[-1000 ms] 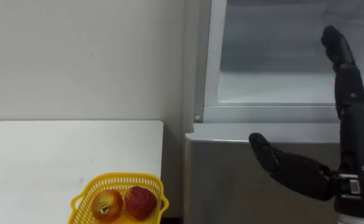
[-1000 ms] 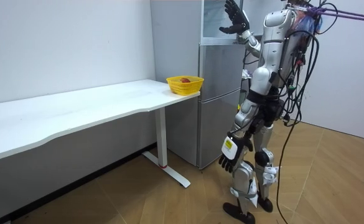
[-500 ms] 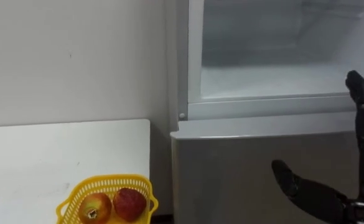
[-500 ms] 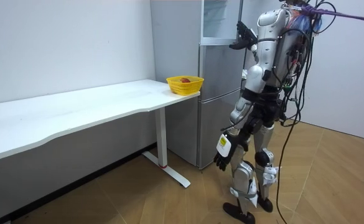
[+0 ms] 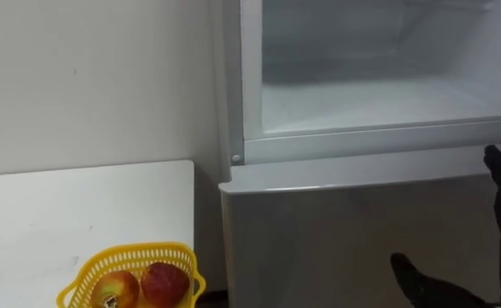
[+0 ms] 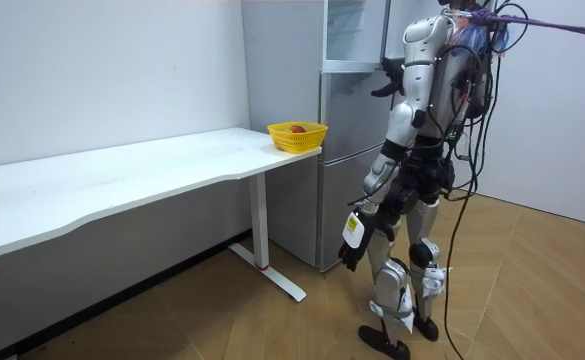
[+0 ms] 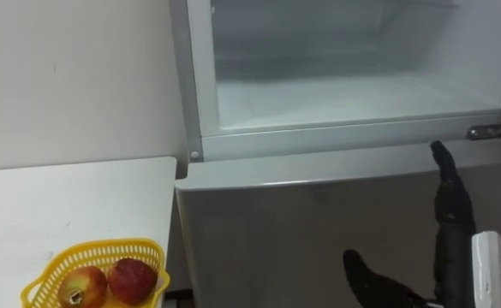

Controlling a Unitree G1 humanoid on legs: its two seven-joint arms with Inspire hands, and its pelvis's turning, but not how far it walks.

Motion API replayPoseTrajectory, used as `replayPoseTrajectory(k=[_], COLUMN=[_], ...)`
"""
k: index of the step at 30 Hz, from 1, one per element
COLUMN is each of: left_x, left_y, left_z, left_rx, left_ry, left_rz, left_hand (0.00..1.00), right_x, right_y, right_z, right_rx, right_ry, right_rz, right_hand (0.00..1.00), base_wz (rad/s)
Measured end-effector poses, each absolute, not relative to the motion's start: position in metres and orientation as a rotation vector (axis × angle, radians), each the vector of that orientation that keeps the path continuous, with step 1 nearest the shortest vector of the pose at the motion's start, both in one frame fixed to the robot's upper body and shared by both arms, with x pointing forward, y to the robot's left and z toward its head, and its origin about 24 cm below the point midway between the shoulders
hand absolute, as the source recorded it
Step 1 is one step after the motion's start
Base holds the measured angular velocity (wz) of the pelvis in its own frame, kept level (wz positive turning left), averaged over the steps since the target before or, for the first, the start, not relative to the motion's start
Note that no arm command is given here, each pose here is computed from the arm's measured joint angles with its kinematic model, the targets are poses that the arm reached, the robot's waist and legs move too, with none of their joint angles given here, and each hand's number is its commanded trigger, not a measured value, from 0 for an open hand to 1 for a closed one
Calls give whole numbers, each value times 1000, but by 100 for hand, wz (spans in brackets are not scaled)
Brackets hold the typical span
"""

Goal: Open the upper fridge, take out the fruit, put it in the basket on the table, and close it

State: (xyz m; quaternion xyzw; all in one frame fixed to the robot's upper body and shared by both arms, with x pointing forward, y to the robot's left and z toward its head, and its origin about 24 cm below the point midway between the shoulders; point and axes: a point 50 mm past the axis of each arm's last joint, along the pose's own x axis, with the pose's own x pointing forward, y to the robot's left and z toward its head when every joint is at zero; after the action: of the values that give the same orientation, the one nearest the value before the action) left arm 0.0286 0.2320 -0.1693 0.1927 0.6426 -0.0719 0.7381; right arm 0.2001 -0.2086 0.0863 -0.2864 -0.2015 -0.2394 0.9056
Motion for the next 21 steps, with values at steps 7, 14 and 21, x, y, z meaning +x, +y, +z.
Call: replayPoseTrajectory(k=[7,14,21], left_x=[24,22,29], left_y=[232,232,230], left_z=[-169,-169,-168], left_rx=[407,408,417], left_ry=[1422,1422,1377], left_rz=[-139,-132,-100], left_hand=[0,0,0], right_x=[198,189,177], right_y=[-218,-231,-238], right_z=[70,35,-7], right_rx=[-548,-484,-416], right_ry=[-315,-136,95], right_rz=[-533,-596,-637], right_hand=[0,0,0], base_wz=[-7,-3,-4])
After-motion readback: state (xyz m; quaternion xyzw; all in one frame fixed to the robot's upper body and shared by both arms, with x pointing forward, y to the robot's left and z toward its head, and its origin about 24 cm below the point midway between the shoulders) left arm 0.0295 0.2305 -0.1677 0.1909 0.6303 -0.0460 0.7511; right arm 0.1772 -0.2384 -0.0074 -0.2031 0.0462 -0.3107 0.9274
